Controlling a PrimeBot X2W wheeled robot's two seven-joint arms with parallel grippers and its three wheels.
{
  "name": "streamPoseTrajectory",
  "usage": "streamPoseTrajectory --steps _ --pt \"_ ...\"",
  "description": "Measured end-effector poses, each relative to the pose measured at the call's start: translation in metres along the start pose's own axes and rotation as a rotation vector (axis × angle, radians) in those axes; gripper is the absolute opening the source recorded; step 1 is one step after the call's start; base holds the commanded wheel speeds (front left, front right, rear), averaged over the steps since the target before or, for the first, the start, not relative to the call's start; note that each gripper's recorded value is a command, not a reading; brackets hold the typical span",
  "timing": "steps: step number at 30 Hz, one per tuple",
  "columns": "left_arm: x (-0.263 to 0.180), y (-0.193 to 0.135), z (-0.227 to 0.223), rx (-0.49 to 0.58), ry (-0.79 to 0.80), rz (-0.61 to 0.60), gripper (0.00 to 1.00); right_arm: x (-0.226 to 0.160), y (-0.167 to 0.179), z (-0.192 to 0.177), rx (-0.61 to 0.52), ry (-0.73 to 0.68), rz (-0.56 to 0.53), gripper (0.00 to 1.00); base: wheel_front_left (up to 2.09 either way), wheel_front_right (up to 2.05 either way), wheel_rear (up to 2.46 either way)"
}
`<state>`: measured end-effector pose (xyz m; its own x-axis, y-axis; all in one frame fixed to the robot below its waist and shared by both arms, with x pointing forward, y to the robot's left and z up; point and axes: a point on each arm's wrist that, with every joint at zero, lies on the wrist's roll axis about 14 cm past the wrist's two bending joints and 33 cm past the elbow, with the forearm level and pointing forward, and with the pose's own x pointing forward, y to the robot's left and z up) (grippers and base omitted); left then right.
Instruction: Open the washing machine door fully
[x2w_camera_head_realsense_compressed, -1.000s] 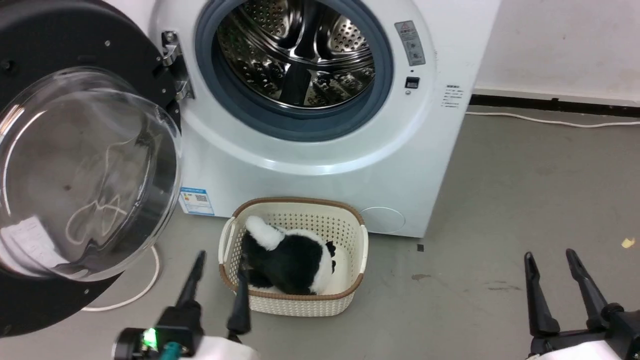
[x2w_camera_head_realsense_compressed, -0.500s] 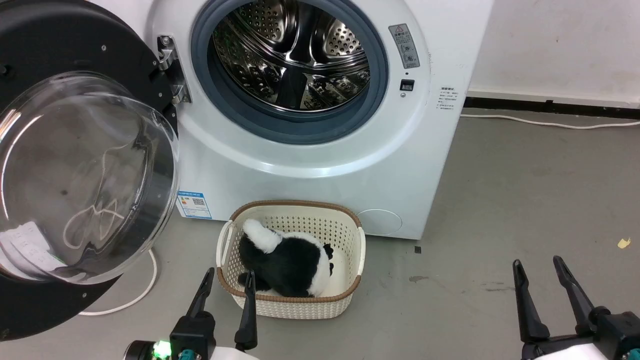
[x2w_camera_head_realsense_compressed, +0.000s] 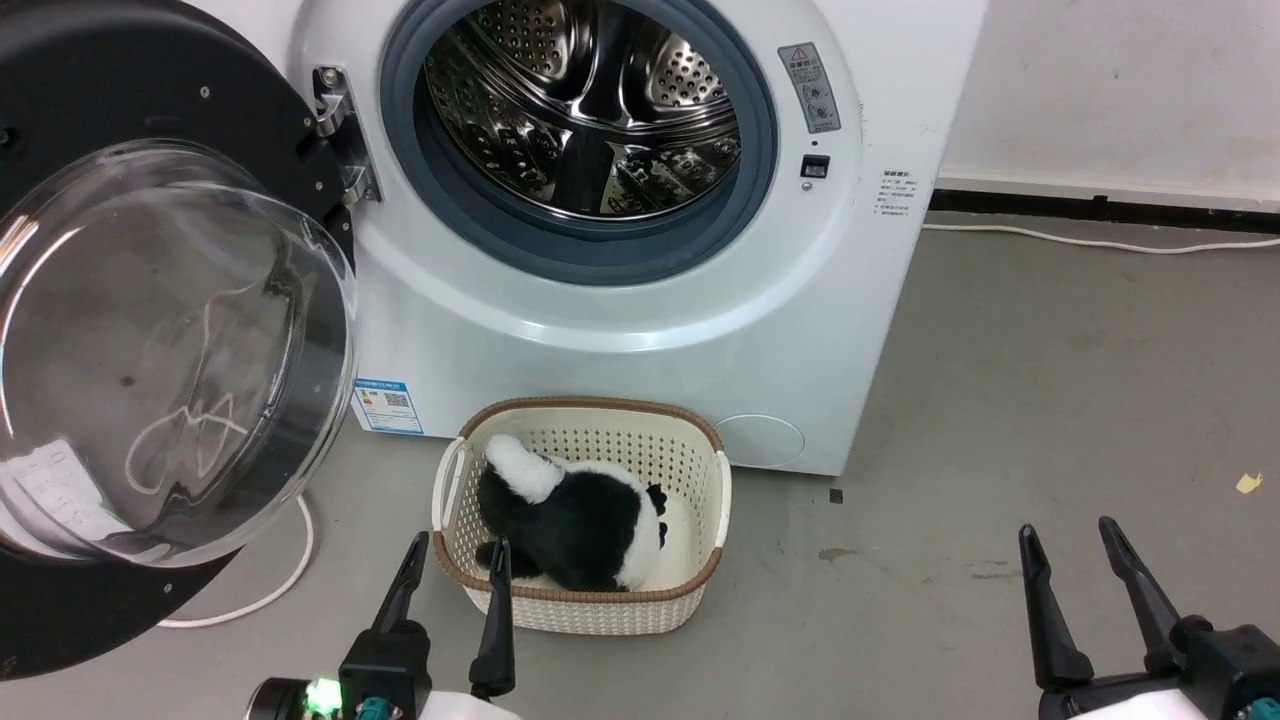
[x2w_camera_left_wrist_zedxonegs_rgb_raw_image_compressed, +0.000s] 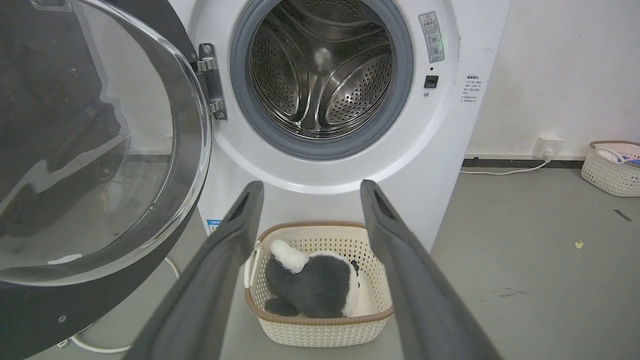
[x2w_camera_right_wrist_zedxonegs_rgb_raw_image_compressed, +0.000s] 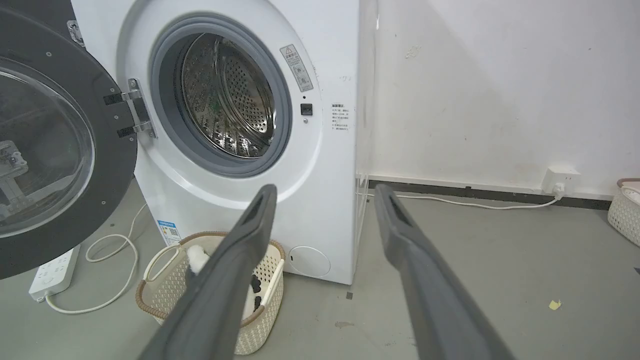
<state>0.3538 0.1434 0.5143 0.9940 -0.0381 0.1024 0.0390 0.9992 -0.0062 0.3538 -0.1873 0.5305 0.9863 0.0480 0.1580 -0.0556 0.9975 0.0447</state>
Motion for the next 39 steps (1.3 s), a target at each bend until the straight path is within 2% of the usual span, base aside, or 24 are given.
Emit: streamPoseTrajectory --steps 1,2,39 --pt "0.000 0.000 0.001 0.001 -0.002 0.001 1.00 0.000 0.000 0.000 0.000 0.001 0.000 1.00 0.00 0.00 0.00" --pt "0.000 0.001 0.001 0.004 -0.004 0.001 0.00 0.000 0.000 -0.001 0.001 0.003 0.000 0.00 0.00 0.00 0.00" --pt "0.005 0.010 0.001 0.017 0.036 0.009 0.00 0.001 0.007 -0.009 -0.015 0.068 0.022 0.00 0.00 0.00 0.00"
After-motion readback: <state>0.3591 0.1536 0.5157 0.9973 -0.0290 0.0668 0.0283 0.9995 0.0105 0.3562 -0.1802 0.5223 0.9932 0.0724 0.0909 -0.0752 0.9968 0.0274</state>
